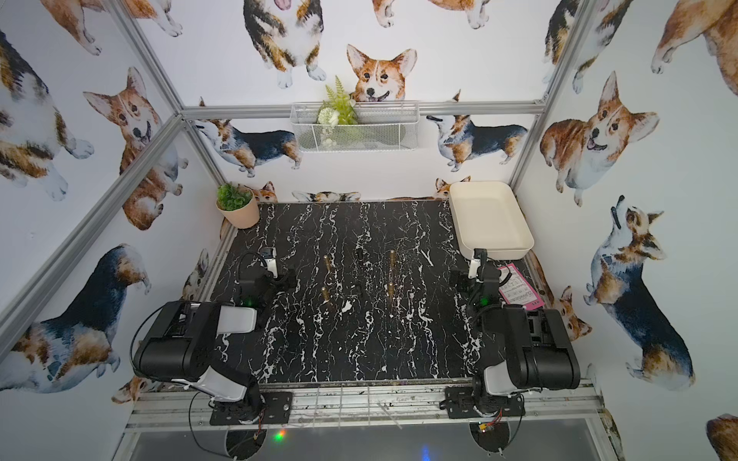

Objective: Open the lipstick cap
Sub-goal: Pick up the lipstick at the center of the board.

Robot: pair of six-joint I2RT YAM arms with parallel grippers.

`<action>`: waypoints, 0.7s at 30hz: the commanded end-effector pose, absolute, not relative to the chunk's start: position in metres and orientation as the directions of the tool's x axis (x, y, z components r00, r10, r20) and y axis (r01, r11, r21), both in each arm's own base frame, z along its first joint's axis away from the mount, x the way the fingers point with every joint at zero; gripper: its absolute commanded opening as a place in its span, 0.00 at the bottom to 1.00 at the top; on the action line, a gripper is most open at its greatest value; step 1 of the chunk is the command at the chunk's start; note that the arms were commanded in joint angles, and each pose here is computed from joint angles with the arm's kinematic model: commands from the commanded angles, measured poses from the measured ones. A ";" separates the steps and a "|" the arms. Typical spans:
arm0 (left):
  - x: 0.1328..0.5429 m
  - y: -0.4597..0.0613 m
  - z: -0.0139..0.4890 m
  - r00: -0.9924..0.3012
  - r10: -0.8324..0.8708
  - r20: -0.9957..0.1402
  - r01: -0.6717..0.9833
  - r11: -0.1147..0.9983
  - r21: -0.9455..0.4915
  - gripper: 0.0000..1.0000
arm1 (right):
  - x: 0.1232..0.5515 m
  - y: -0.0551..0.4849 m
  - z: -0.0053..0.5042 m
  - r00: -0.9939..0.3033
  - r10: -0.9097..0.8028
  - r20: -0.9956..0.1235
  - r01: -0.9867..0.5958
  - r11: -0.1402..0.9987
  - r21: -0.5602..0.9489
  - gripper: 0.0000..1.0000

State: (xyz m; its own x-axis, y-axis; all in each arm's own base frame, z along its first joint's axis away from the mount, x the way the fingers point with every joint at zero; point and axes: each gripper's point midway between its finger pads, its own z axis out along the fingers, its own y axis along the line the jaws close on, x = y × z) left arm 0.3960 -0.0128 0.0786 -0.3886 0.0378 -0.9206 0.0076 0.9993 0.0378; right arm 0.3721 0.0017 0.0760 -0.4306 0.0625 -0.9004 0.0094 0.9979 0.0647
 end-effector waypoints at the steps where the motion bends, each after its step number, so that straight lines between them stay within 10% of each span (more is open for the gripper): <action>1: 0.399 -0.013 0.089 -0.348 0.042 -0.936 0.008 0.999 0.042 1.00 | 0.378 0.003 0.088 -0.383 0.055 -0.922 -0.002 0.998 0.060 1.00; 21: 0.400 -0.013 0.088 -0.353 0.035 -0.935 0.013 0.999 0.033 1.00 | 0.378 0.003 0.088 -0.386 0.058 -0.921 -0.001 0.998 0.063 1.00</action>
State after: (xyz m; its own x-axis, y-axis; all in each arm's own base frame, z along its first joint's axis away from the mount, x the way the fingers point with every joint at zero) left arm 0.3959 -0.0122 0.0786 -0.3887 0.0361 -0.9207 0.0090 0.9993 0.0354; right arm 0.3721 0.0017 0.0760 -0.4306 0.0625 -0.9004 0.0094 0.9979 0.0647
